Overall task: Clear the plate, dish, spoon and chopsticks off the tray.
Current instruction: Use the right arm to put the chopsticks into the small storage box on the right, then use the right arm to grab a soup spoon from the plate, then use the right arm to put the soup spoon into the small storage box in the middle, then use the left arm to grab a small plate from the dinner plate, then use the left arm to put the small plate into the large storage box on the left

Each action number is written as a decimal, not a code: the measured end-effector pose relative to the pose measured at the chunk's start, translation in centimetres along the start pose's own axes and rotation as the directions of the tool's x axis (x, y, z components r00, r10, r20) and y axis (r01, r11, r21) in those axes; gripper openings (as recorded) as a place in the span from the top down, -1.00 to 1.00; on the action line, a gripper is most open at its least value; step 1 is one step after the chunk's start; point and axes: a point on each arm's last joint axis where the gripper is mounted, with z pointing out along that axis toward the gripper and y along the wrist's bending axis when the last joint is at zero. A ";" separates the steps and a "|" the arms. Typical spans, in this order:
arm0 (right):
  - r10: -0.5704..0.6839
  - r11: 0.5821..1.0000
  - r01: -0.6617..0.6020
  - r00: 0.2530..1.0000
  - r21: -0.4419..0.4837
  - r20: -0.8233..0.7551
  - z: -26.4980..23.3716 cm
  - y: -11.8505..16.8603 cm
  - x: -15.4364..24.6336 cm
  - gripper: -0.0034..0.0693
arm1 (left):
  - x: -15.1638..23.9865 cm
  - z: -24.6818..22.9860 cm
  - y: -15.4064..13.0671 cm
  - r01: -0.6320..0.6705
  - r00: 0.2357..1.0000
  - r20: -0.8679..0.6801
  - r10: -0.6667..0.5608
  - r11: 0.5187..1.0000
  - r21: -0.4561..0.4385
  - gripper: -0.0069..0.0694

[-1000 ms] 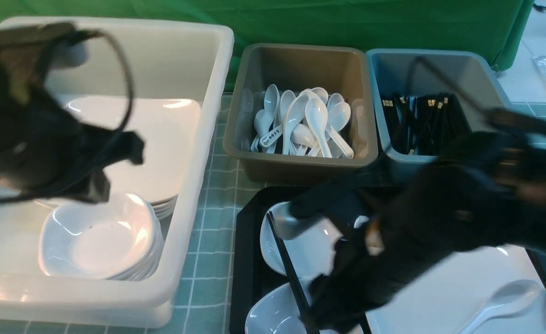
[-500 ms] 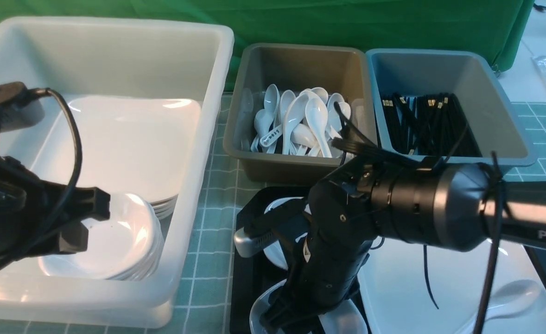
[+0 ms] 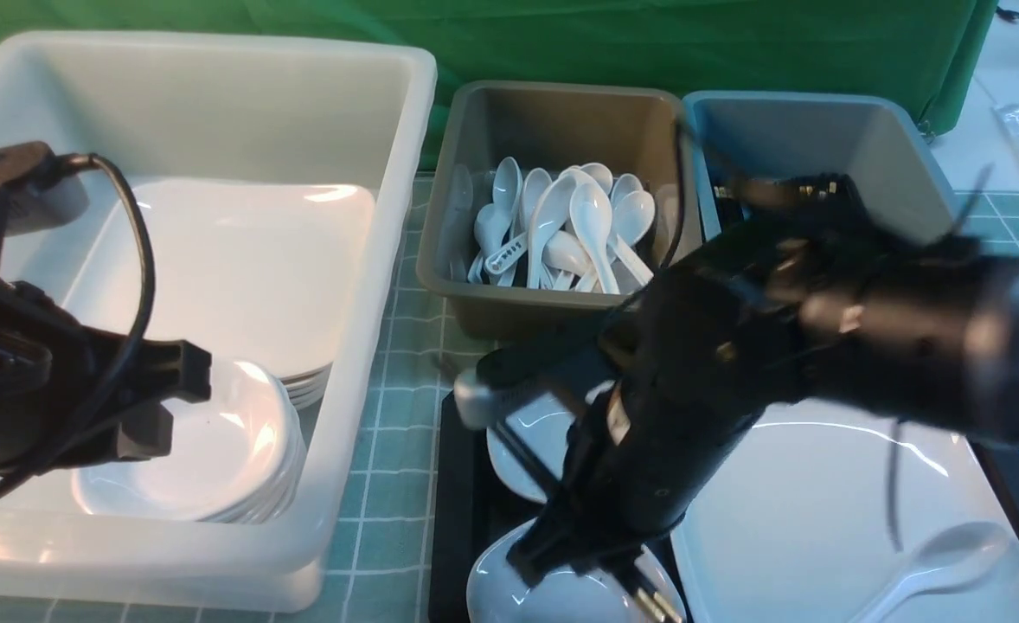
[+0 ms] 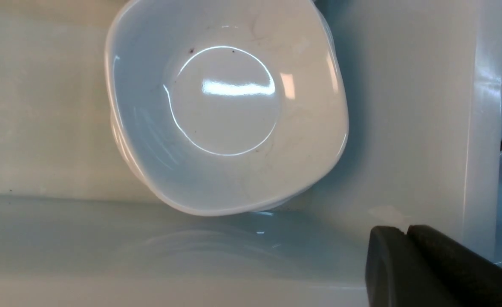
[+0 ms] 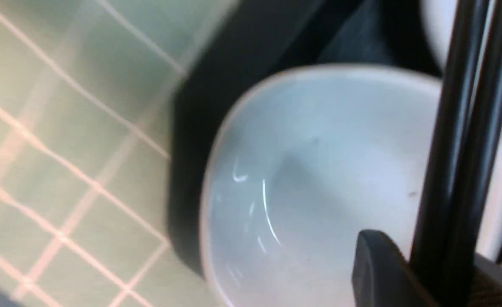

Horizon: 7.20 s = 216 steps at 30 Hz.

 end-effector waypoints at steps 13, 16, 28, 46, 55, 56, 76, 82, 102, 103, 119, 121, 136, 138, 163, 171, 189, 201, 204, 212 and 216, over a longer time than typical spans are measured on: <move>0.265 0.911 -0.380 0.837 0.161 0.479 -8.4 -20.9 -6.5 0.55 | 0.1 0.0 -0.3 0.004 1.000 -0.014 -0.003 0.999 0.037 0.77; 0.311 0.873 -0.452 0.806 0.183 0.503 -7.1 -25.8 -7.0 0.55 | 0.2 0.0 -0.4 0.002 1.000 -0.019 -0.001 0.999 0.049 0.77; 0.414 0.831 -0.523 0.809 0.190 0.417 -1.5 -30.9 -6.2 -0.25 | 0.2 0.0 -0.6 0.008 1.000 -0.024 -0.006 0.998 0.061 0.77; 0.513 0.854 -0.501 0.856 0.144 -0.061 -8.3 -16.5 7.1 0.56 | 0.2 0.0 -0.6 -0.037 0.999 -0.017 0.038 0.997 0.071 0.77; 0.653 0.750 -0.630 0.753 0.201 -0.079 -1.5 -13.2 13.5 -0.80 | 0.1 0.0 -0.6 -0.056 0.998 -0.012 0.057 0.996 0.072 0.77; 0.682 0.724 -0.655 0.727 0.214 -0.081 -0.8 -13.4 14.0 -0.86 | 0.1 0.0 -0.6 -0.057 0.998 -0.012 0.058 0.996 0.072 0.77; 0.741 0.658 -0.727 0.672 0.195 0.005 3.4 -15.1 12.9 -0.25 | 0.2 0.0 -0.6 -0.068 0.997 -0.014 0.069 0.995 0.071 0.77; 0.708 0.693 -0.696 0.706 0.189 0.005 3.4 -15.1 12.7 0.60 | 0.2 0.0 -0.6 -0.068 0.997 -0.014 0.069 0.995 0.071 0.77; 0.401 0.874 -0.484 0.682 -0.034 0.612 -7.5 -16.3 -5.7 0.63 | 0.2 0.0 -0.8 -0.064 0.998 -0.018 0.066 0.994 0.084 0.77; 0.398 0.876 -0.481 0.680 -0.035 0.616 -6.8 -16.8 -7.2 0.63 | 0.2 0.0 -0.8 -0.062 0.998 -0.019 0.064 0.994 0.087 0.77; 0.369 0.904 -0.428 0.766 -0.011 0.527 -4.7 -18.0 -11.9 -0.49 | 0.8 0.7 -2.9 -0.204 0.970 -0.076 0.232 0.941 0.269 0.78; 0.304 0.930 -0.366 0.819 0.036 0.486 -7.3 -17.2 -10.7 -0.12 | 1.2 1.8 -4.2 -0.249 0.948 -0.120 0.295 0.922 0.297 0.81; 0.184 0.959 -0.238 0.937 0.156 0.298 -19.3 -10.1 5.0 0.83 | 2.0 12.1 -14.2 -0.523 0.757 -0.233 0.610 0.780 0.342 0.57; 0.188 0.960 -0.243 0.929 0.141 0.320 -19.5 -9.1 7.4 0.83 | 1.6 13.1 -14.4 -0.551 0.745 -0.230 0.626 0.772 0.316 0.45; 0.198 0.949 -0.306 0.770 0.078 0.607 -21.5 -4.4 19.2 0.83 | 2.8 21.7 -14.8 -0.550 0.716 -0.342 0.609 0.793 0.262 0.36; 0.199 0.949 -0.306 0.770 0.077 0.607 -21.5 -4.4 19.2 0.82 | 2.4 19.9 -14.7 -0.489 0.756 -0.364 0.543 0.839 0.237 0.55; 0.199 0.949 -0.306 0.770 0.077 0.607 -21.5 -4.4 19.2 0.81 | -3.4 0.2 -7.9 -0.332 0.941 0.130 0.313 0.930 0.160 0.78; 0.191 0.951 -0.300 0.770 0.081 0.609 -21.5 -4.4 19.1 0.78 | -2.9 0.5 8.4 0.294 0.940 0.197 -0.278 0.954 -0.052 0.78; 0.191 0.951 -0.300 0.770 0.081 0.609 -21.5 -4.4 19.1 0.78 | -2.2 2.5 9.7 0.316 0.938 0.156 -0.309 0.949 -0.022 0.78; 0.190 0.951 -0.300 0.769 0.081 0.610 -21.5 -4.4 19.1 0.76 | -2.1 5.9 10.3 0.315 0.945 0.076 -0.318 0.948 0.053 0.63; 0.192 0.950 -0.300 0.771 0.081 0.607 -21.4 -4.4 19.0 0.75 | -2.2 6.5 10.6 0.301 0.951 0.061 -0.303 0.953 0.045 0.33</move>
